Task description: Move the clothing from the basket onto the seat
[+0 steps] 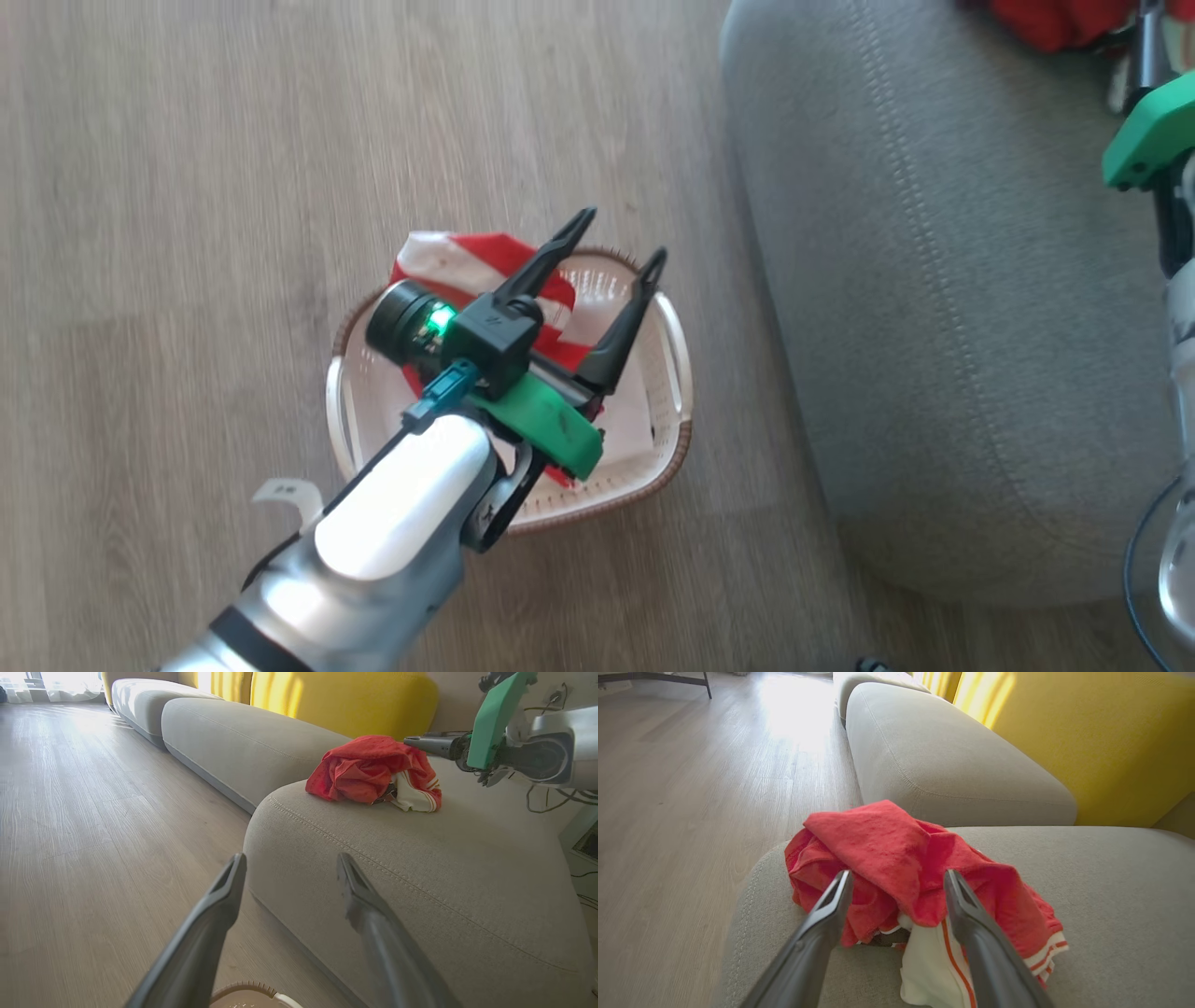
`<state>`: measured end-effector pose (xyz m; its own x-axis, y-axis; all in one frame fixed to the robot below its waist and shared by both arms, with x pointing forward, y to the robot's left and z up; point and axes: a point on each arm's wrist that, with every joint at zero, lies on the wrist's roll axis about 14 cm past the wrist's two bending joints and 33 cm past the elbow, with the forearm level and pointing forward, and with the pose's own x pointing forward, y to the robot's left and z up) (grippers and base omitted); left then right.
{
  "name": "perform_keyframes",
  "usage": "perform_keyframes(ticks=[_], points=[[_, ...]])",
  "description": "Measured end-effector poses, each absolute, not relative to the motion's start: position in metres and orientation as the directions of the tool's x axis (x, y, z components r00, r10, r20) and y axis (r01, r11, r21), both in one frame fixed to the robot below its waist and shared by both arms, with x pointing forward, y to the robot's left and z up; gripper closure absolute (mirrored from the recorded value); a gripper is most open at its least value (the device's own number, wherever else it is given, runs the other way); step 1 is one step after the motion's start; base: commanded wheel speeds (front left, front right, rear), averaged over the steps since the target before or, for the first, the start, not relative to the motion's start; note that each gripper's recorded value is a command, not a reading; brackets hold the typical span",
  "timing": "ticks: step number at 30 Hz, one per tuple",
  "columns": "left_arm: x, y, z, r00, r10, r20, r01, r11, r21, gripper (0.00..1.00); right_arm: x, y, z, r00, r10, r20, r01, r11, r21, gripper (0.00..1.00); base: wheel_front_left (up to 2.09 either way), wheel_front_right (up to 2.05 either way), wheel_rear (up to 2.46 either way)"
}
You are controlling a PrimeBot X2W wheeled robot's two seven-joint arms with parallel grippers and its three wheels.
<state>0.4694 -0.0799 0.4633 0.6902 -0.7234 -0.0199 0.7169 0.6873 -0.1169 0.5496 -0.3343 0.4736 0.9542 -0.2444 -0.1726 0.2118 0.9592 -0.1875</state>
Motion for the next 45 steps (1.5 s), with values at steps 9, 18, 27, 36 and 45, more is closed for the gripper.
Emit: perform_keyframes(ticks=[9, 18, 27, 36, 45], points=[[0.462, -0.052, 0.486, 0.77, -0.638, -0.005, 0.633, 0.765, -0.121, 0.0, 0.528, -0.308, 0.519, 0.986, -0.159, -0.044, 0.151, 0.976, -0.16, 0.0, 0.0, 0.0, 0.0], [0.449, 0.025, 0.505, 0.905, -0.425, 0.012, 0.422, 0.897, -0.129, 0.0, 0.512, -0.259, 0.55, 0.997, -0.056, 0.053, 0.06, 0.995, -0.085, 0.0, 0.0, 0.0, 0.0], [0.418, 0.108, 0.492, 0.982, -0.184, -0.031, 0.178, 0.974, -0.141, 0.0, 0.498, -0.189, 0.563, 0.989, 0.074, 0.129, -0.072, 0.997, -0.015, 0.0, 0.0, 0.0, 0.0], [0.378, 0.162, 0.49, 0.999, -0.023, -0.033, 0.019, 0.992, -0.126, 0.0, 0.458, -0.152, 0.553, 0.979, 0.141, 0.149, -0.148, 0.988, 0.039, 0.0, 0.0, 0.0, 0.0], [0.344, 0.181, 0.481, 0.997, 0.049, -0.053, -0.055, 0.99, -0.13, 0.0, 0.41, -0.138, 0.521, 0.98, 0.17, 0.105, -0.183, 0.976, 0.123, 0.0, 0.0, 0.0, 0.0]])
